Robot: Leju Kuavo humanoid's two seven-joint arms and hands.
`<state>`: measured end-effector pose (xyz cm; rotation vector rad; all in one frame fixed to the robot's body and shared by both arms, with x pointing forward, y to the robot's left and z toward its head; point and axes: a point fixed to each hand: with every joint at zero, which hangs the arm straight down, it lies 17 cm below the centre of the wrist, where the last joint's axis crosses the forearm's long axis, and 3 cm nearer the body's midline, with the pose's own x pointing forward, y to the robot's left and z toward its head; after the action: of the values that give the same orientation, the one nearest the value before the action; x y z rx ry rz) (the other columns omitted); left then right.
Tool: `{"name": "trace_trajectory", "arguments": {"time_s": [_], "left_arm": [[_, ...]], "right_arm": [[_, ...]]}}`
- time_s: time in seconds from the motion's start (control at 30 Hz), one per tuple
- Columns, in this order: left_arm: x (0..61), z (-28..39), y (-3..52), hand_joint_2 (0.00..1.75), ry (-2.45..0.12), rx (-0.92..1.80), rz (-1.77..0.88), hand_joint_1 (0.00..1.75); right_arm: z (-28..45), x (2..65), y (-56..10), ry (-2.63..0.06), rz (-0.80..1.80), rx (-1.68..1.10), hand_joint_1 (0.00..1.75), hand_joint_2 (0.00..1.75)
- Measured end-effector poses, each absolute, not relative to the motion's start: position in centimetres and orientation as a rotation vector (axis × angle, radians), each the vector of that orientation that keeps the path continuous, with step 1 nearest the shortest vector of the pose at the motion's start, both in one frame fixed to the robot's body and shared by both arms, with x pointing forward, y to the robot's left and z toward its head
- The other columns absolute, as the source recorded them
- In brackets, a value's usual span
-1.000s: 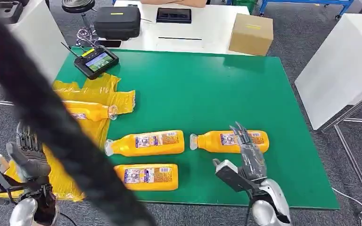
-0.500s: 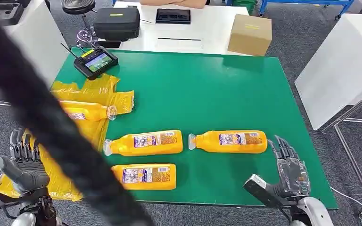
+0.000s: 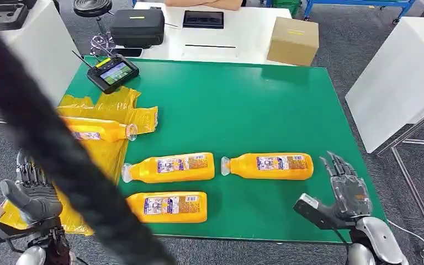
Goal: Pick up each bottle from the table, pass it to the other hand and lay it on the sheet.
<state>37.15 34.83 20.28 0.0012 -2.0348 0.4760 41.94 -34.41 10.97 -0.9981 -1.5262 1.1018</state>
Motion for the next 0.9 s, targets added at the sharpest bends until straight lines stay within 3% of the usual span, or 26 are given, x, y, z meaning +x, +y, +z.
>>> {"name": "trace_trajectory", "arguments": {"time_s": [0.43,0.9], "left_arm": [[37.9,21.1,33.8,0.00,-2.044,-0.033,0.466,0.00],[38.0,21.1,33.0,0.00,-2.042,-0.052,0.459,0.00]], "right_arm": [[8.6,46.6,-35.6,-1.468,1.134,-0.943,0.00,1.75],[4.5,46.9,-32.8,-1.418,1.225,-0.842,0.00,1.75]]}}
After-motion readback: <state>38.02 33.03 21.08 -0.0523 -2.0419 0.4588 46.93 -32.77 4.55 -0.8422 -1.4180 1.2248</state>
